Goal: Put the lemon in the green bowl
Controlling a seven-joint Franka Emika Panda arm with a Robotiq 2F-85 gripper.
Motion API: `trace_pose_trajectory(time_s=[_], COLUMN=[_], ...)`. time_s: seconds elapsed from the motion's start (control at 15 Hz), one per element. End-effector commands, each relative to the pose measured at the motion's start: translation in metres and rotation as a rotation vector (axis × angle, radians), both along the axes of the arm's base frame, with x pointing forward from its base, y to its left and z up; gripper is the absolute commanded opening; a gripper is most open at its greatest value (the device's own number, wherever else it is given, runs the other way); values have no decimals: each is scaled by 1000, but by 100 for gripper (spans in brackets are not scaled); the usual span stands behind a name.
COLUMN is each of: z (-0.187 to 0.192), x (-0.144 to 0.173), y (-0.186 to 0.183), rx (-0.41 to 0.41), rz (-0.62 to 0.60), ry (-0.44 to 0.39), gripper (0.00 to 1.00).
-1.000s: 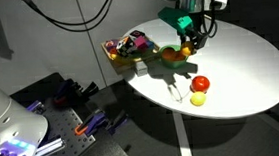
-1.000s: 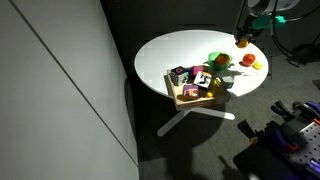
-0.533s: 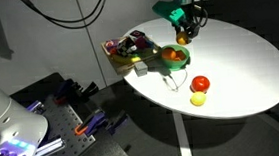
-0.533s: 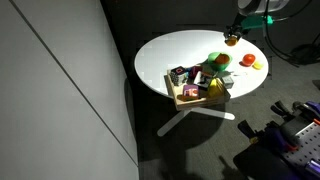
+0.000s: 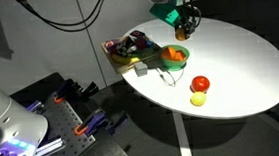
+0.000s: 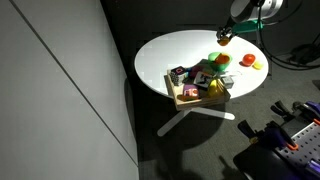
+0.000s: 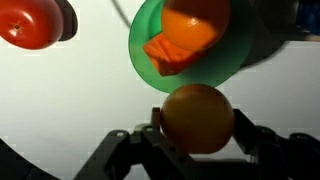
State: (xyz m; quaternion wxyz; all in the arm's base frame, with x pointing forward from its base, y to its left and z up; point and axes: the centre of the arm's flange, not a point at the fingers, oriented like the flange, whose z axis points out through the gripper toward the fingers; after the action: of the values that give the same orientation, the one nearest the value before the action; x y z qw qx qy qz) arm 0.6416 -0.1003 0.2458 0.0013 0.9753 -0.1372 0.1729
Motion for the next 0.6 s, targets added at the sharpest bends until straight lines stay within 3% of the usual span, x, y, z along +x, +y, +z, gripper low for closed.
trace_pose_trajectory(time_s=[0.0, 0.53], z=[-11, -29], x=[7, 3], y=[3, 7], rx=[-20, -25], rz=[-8, 4], ry=[-51, -69], gripper=[44, 44])
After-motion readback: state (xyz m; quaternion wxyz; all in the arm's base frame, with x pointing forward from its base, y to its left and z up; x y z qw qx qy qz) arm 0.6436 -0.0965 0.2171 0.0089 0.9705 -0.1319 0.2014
